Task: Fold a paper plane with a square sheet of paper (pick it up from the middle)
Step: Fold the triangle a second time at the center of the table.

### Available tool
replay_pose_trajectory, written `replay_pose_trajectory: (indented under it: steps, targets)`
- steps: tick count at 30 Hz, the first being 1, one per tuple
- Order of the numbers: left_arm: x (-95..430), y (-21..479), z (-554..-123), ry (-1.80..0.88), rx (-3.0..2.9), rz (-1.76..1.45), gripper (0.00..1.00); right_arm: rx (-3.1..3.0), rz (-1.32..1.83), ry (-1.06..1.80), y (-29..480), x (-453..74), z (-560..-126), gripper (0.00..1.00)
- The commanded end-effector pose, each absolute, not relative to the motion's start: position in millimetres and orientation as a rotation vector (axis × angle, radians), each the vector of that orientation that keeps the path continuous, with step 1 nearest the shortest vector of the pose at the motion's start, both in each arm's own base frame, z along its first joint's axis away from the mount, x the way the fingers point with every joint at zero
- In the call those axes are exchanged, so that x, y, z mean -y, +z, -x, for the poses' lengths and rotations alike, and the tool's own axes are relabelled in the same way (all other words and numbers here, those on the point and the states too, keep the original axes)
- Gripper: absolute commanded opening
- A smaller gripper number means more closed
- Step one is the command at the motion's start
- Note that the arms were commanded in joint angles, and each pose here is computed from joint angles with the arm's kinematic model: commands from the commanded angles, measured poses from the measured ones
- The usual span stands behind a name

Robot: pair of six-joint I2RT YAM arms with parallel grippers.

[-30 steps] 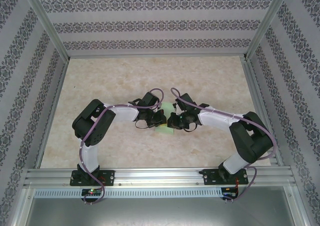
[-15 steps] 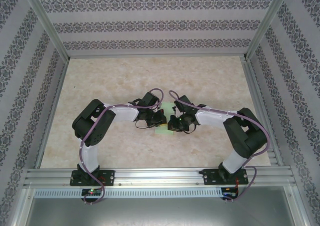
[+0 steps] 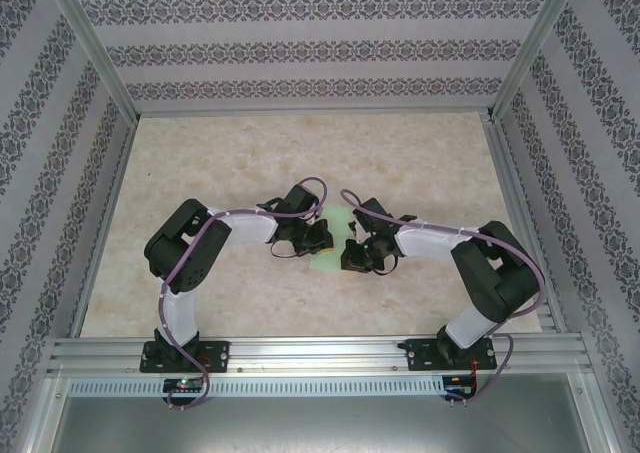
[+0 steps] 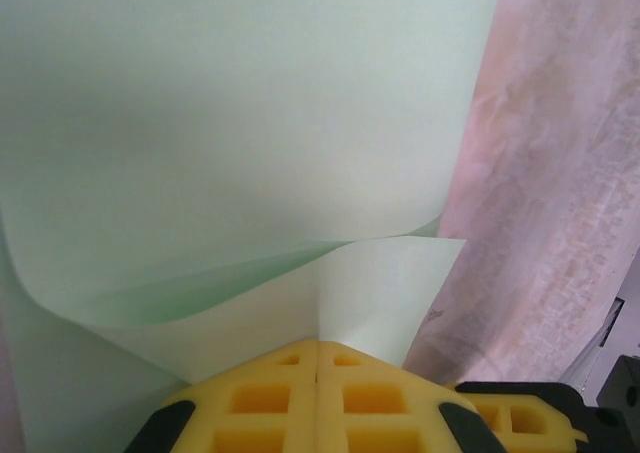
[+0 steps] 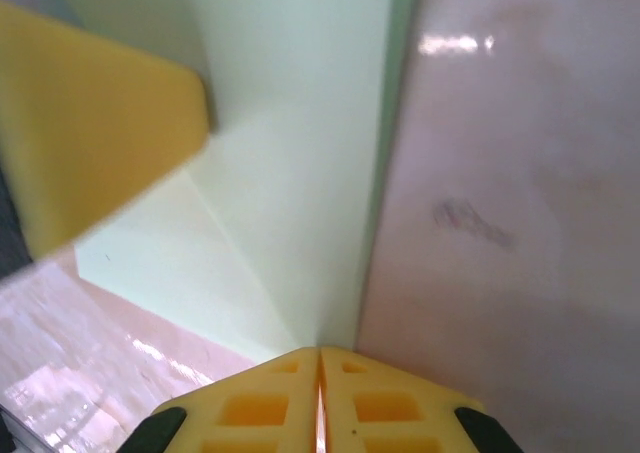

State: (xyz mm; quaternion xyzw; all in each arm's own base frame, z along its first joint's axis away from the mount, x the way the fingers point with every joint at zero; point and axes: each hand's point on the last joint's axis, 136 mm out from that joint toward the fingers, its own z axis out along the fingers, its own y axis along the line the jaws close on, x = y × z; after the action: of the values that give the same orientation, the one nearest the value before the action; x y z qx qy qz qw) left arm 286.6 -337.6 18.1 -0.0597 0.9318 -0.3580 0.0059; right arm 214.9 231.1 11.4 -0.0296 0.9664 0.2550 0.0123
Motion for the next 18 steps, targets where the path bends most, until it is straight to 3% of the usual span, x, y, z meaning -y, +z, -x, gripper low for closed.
replay_pose_trajectory:
  steps: [1, 8, 18]
  targets:
    - [309, -21, -269, -0.882, -3.042, 0.305, 0.06, -3.107, 0.119, 0.738, 9, -215, -187, 0.10]
    - [312, -17, -270, -0.902, -3.032, 0.286, 0.06, -2.898, 0.107, 0.849, 54, -237, -224, 0.10]
    - [317, -11, -272, -0.946, -3.013, 0.275, 0.06, -2.911, 0.095, 0.858, 35, -256, -247, 0.09]
